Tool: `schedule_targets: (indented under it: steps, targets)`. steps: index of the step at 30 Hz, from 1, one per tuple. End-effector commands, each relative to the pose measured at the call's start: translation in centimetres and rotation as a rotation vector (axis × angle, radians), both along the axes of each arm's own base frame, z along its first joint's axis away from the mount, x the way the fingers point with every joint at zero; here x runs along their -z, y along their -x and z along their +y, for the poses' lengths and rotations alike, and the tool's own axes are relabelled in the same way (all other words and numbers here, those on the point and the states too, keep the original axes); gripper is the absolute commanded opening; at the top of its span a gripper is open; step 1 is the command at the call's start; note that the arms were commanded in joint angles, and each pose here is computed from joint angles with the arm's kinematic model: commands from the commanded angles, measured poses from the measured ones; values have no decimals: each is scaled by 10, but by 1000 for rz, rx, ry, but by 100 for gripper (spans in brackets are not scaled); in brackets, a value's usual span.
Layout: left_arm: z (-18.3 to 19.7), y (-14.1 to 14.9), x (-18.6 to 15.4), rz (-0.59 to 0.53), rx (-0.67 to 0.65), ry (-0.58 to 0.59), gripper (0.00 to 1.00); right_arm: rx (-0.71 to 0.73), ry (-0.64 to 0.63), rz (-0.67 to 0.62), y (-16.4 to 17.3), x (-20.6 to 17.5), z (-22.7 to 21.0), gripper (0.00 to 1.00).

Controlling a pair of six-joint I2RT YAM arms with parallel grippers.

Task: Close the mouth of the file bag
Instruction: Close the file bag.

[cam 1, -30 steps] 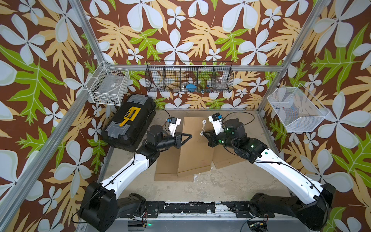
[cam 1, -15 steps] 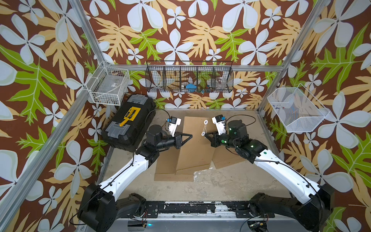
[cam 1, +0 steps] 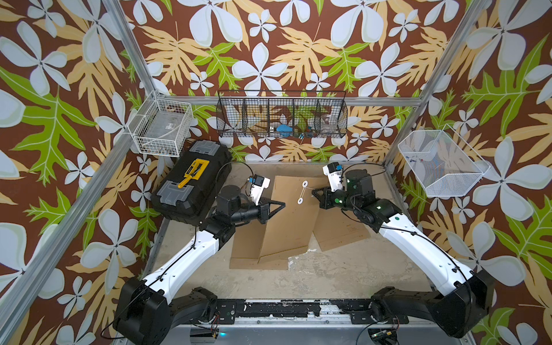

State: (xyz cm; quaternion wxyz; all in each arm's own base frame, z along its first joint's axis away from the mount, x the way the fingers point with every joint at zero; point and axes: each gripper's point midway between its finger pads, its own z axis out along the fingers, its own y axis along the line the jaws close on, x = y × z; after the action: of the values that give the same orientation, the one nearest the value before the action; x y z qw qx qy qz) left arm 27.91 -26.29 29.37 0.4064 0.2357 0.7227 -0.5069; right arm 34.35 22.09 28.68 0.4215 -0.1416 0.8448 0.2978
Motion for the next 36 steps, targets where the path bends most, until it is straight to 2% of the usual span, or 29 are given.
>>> schedule_targets:
  steps: [1, 18, 28, 36]
  targets:
    - [4, -2, 6, -41, -10, -67, 0, 22, 57, -10, -5, -2, -8, 0]
    - [2, -3, 15, -33, 14, -105, 0, -21, 47, -43, -21, -42, 14, 0]
    - [1, -8, 17, -23, 2, -106, 0, -140, -14, -41, 1, -62, 59, 0]
    - [0, -9, 16, -27, 0, -97, 0, -211, -91, 25, 15, -51, 75, 0]
